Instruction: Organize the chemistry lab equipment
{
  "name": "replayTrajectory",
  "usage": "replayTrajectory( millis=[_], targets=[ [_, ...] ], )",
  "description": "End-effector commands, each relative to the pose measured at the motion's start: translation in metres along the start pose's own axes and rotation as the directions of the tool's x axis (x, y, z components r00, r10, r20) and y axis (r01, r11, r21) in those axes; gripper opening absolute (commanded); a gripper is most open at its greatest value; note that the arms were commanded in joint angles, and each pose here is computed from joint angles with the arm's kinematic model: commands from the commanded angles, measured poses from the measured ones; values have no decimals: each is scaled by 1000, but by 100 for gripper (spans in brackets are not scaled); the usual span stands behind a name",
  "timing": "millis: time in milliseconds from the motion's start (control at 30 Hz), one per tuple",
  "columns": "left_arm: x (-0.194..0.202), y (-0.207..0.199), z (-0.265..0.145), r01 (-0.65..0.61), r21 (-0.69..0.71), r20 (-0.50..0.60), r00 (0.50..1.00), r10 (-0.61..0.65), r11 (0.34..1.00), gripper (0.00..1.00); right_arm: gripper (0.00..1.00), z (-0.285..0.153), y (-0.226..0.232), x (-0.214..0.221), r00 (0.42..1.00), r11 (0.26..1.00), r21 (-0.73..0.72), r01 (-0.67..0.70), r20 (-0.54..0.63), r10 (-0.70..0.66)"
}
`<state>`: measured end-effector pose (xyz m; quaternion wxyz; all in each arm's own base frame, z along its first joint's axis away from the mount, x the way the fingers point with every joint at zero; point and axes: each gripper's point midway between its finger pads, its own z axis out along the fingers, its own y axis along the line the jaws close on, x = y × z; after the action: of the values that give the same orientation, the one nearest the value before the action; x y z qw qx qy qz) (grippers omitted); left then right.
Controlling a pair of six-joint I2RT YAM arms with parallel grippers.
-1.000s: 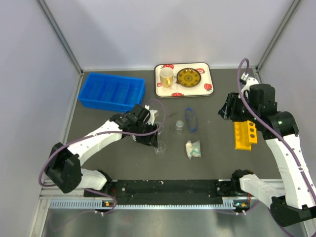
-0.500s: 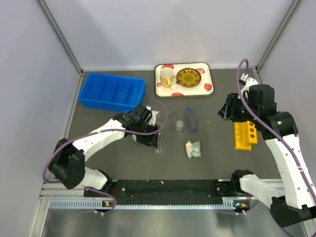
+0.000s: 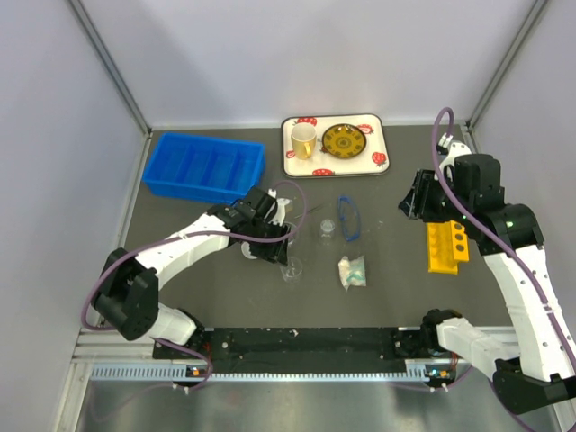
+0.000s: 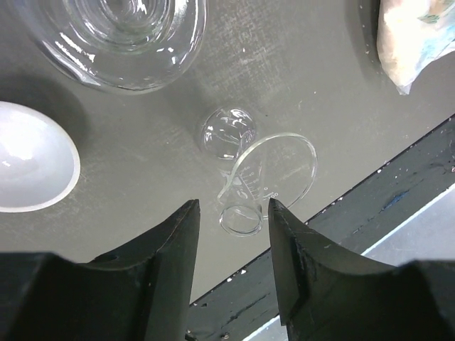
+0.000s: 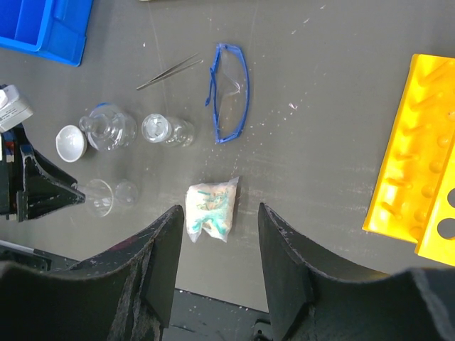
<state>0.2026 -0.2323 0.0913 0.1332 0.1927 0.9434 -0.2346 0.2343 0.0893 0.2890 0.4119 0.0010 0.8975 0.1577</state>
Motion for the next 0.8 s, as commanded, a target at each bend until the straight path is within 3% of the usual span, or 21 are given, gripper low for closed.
replayTrajectory(
  millis=[0, 433, 767],
  targets=[
    [-23, -11, -5, -41, 42, 63, 997, 38, 998, 47, 46, -2, 3, -6, 999, 1000, -10, 10, 37, -10],
    [-22, -14, -1, -50, 73, 53, 998, 46, 996, 37, 42, 0, 2, -2, 1000, 1000, -6, 10, 27, -10],
    [-23, -17, -13, -53, 68, 55, 997, 49, 996, 23, 39, 2, 1, -2, 1000, 1000, -5, 9, 22, -9]
  ],
)
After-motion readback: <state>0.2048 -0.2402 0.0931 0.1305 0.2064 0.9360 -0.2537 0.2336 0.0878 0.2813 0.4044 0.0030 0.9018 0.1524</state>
